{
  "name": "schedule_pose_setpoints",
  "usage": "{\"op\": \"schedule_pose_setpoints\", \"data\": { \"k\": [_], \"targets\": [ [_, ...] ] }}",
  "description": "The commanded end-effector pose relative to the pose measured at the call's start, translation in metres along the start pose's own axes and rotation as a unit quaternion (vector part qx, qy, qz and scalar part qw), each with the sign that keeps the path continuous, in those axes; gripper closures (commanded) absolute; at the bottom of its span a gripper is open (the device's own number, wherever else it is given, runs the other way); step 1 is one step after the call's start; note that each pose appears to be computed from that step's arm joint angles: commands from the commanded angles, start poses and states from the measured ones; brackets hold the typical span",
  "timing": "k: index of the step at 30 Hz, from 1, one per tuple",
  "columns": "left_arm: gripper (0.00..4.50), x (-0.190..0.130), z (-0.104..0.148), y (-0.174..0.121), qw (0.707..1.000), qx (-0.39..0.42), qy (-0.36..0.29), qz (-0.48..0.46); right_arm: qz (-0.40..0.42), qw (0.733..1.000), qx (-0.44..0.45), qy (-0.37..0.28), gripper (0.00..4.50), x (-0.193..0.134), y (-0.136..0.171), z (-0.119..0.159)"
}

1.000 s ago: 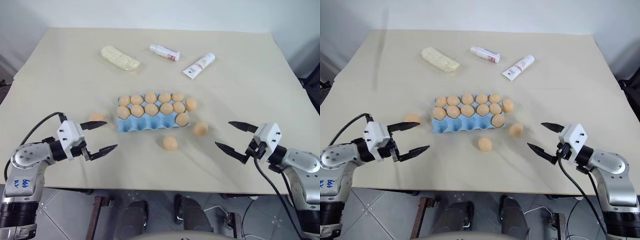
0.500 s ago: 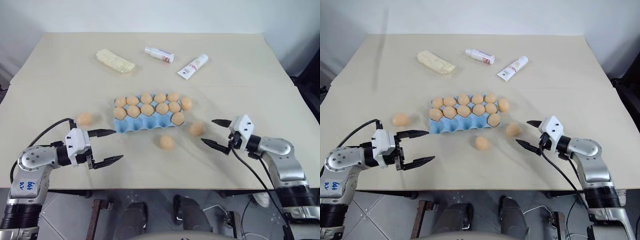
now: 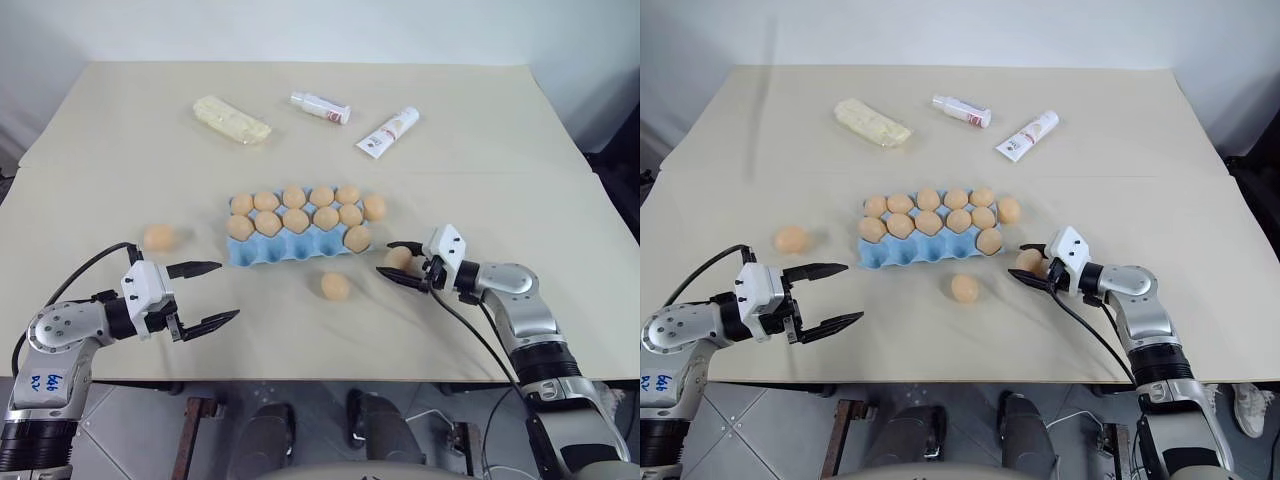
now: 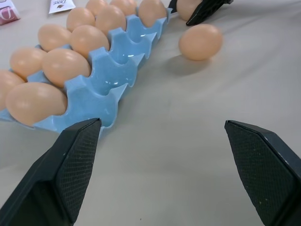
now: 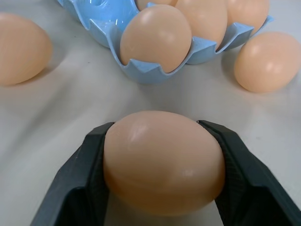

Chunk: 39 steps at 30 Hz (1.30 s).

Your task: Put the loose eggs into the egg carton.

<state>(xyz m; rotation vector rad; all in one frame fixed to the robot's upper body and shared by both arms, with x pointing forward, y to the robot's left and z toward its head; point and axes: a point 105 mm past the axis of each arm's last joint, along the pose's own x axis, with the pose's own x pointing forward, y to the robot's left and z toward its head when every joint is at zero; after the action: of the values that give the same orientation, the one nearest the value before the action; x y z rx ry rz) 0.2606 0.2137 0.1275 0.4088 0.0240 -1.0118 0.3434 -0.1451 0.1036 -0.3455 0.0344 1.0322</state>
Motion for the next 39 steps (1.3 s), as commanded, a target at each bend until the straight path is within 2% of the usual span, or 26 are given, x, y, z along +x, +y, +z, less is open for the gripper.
{"op": "schedule_pose_setpoints", "data": {
  "k": [1,7,16,21,22,23,30,35,39],
  "targets": [
    [0.0,-0.007,0.004,0.004,1.0,0.015,-0.006,0.024,0.02,0.998,-0.014,-0.056,2.11,0.0,0.003,0.041],
    [0.0,-0.014,-0.004,0.009,0.998,-0.001,-0.002,0.059,0.024,0.995,-0.03,-0.096,2.11,0.034,0.012,0.085],
    [0.0,-0.015,-0.007,0.004,0.998,-0.006,0.0,0.068,0.014,0.994,-0.061,-0.085,2.11,0.08,0.017,0.092],
    [0.0,-0.019,-0.006,0.004,0.997,-0.007,0.001,0.075,0.022,0.993,-0.061,-0.097,0.48,0.086,0.024,0.097],
    [0.0,-0.019,-0.006,0.004,0.997,-0.008,0.001,0.077,0.019,0.993,-0.064,-0.098,0.13,0.084,0.024,0.098],
    [0.0,-0.019,-0.005,0.004,0.997,-0.008,0.0,0.078,0.014,0.993,-0.064,-0.1,0.06,0.081,0.022,0.099],
    [0.0,-0.015,0.005,0.005,0.996,-0.019,-0.019,0.079,0.0,0.991,-0.063,-0.117,0.06,0.027,0.014,0.099],
    [0.0,0.002,0.012,0.001,0.999,-0.018,-0.028,0.038,-0.026,0.995,-0.039,-0.093,0.06,-0.025,0.014,0.076],
    [0.0,0.016,0.015,-0.001,0.999,-0.021,-0.033,0.002,-0.078,0.995,-0.036,-0.05,0.06,-0.068,0.008,0.049]
  ]
}}
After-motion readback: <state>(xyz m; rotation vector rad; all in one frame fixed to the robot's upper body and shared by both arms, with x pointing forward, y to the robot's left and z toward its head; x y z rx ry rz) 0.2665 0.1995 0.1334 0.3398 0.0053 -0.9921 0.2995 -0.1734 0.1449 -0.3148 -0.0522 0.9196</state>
